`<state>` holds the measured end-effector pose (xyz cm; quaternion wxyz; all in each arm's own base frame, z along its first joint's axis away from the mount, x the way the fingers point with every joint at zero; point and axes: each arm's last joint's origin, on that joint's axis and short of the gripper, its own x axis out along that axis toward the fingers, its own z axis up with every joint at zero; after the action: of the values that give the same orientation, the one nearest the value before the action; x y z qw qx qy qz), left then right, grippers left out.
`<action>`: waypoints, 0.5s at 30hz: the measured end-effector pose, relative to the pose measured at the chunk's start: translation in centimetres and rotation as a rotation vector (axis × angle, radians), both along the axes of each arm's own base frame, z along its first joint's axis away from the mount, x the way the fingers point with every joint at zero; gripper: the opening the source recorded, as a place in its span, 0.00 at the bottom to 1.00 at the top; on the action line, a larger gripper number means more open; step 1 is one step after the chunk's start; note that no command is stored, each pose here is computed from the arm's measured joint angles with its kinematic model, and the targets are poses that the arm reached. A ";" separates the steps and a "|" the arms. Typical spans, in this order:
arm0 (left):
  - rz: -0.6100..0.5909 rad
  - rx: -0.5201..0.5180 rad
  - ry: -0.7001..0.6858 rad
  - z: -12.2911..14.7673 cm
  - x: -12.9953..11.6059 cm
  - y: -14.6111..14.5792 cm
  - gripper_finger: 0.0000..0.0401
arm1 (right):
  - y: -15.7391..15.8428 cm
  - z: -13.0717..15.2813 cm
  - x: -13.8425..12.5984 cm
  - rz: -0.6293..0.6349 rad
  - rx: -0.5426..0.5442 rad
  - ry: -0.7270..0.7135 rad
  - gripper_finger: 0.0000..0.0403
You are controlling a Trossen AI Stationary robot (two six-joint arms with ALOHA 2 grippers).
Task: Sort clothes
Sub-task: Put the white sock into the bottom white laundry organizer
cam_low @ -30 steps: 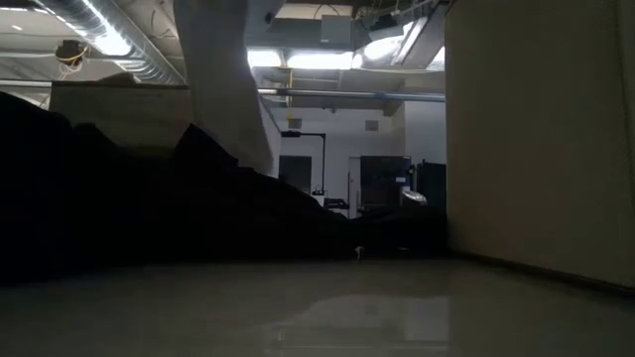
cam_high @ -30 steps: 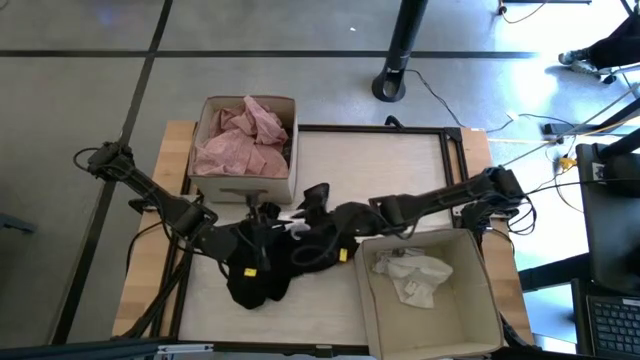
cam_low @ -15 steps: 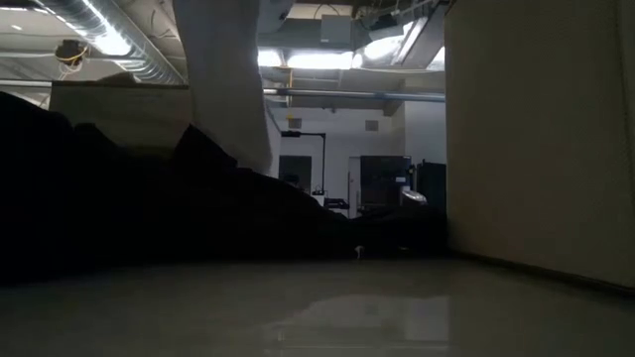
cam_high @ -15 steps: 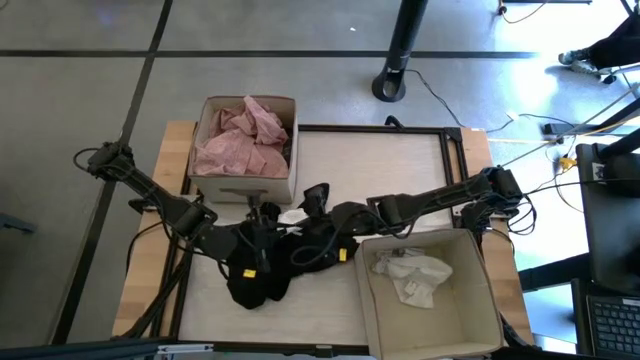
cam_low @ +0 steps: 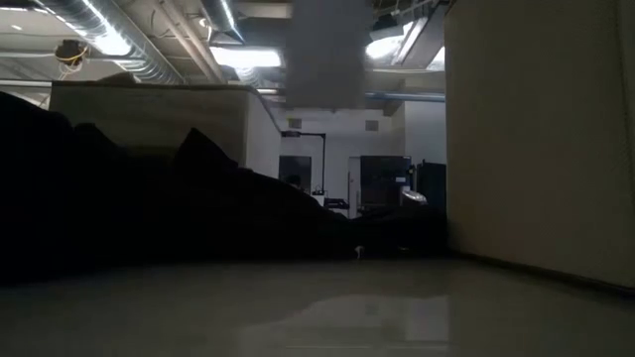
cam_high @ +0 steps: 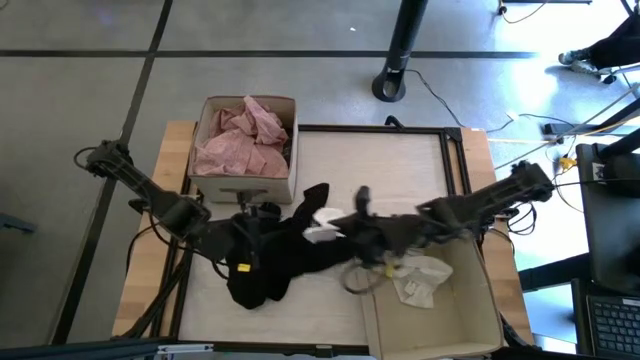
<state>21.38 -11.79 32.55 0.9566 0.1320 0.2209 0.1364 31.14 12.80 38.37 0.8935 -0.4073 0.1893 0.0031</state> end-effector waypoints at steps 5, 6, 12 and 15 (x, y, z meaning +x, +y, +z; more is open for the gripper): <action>0.068 -0.076 0.101 -1.4 -1.0 0.5 0.40 | 0.9 2.7 -5.1 0.020 0.117 -0.021 0.04; 0.083 -0.091 0.119 -1.7 -1.1 0.5 0.40 | 1.0 3.1 -6.1 0.029 0.153 -0.023 0.04; 0.157 -0.110 0.197 -3.1 -1.1 0.5 0.39 | 1.2 5.5 -12.1 0.098 0.376 -0.038 0.03; 0.164 -0.098 0.216 -4.1 -0.8 0.3 0.39 | 0.9 6.0 -14.9 0.112 0.498 -0.006 0.03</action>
<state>20.58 -11.50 28.40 0.9183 0.0805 0.3391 0.1879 16.28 13.71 44.36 0.9652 -0.1845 0.1573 0.0980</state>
